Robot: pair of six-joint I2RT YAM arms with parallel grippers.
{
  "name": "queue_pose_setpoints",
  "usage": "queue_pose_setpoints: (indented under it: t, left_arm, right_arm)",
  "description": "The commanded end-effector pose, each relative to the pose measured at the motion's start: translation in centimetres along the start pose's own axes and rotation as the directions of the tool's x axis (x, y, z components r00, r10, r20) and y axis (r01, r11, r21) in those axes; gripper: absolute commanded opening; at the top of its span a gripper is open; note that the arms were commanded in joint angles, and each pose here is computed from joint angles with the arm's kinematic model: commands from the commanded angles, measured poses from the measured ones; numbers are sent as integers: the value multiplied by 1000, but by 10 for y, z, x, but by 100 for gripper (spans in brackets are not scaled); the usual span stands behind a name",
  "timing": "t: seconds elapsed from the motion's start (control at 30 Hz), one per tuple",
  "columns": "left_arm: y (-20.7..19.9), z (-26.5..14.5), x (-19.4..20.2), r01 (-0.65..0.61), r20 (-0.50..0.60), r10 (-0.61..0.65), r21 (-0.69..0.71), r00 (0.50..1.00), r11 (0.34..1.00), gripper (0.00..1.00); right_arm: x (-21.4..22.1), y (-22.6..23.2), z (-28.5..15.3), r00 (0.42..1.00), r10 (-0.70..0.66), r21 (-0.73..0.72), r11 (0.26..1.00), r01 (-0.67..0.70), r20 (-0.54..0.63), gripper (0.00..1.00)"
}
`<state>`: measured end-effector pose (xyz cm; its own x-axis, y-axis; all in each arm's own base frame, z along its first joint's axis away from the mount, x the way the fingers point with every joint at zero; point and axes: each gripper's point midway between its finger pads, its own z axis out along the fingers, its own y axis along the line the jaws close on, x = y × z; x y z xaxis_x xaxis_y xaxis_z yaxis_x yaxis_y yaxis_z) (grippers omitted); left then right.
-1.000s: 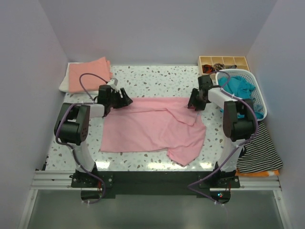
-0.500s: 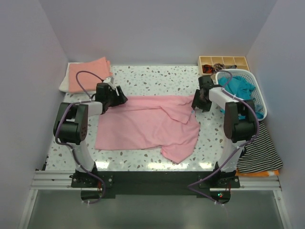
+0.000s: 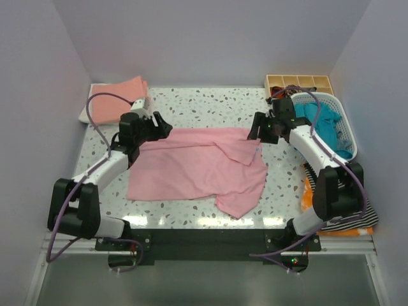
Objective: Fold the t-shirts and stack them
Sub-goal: Fold the flattened tshirt in 1/3 of the way, then grap the side of the flattened tshirt closest away from the robot with both arms
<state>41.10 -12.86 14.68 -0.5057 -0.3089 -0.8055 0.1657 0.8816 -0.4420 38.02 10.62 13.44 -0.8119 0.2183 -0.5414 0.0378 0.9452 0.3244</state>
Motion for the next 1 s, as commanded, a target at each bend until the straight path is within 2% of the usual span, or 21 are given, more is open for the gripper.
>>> queue_pose_setpoints:
  t: [0.0,0.07,0.13,0.27,0.33,0.47,0.57,0.63,0.77,0.97]
  left_arm:
    - [12,-20,25,20,-23,-21,-49,1000,999,72]
    - [17,-16,36,26,-46,-29,-55,999,998,72]
    - [15,-9,34,28,-41,-30,-41,999,999,72]
    - [24,15,33,25,-38,-28,-65,999,998,71]
    - [25,28,25,19,-23,-20,-68,1000,998,72]
    - [36,58,34,21,-73,-27,-87,997,996,71]
    - [39,75,38,34,-89,-42,-91,995,995,71]
    - [43,87,43,40,-114,-51,-96,992,995,71]
    - [45,107,45,51,-133,-63,-95,989,994,71]
    - [53,134,49,50,-160,-66,-106,985,993,70]
  right_arm:
    - [43,33,2,993,-58,-166,985,41,-99,62]
    - [52,38,14,991,-55,-167,985,34,-124,62]
    - [47,39,25,994,-47,-162,986,30,-103,61]
    - [18,41,43,998,-43,-130,991,37,-41,61]
    - [15,38,58,998,-43,-108,993,38,-53,61]
    - [-4,41,78,997,-43,-87,995,38,-56,61]
    - [-2,25,101,995,-7,14,1000,8,-98,61]
    - [9,2,117,988,22,131,991,-2,-150,61]
    - [-7,-4,138,989,42,186,982,-15,-144,61]
    - [-40,-6,166,995,20,186,982,-2,-97,62]
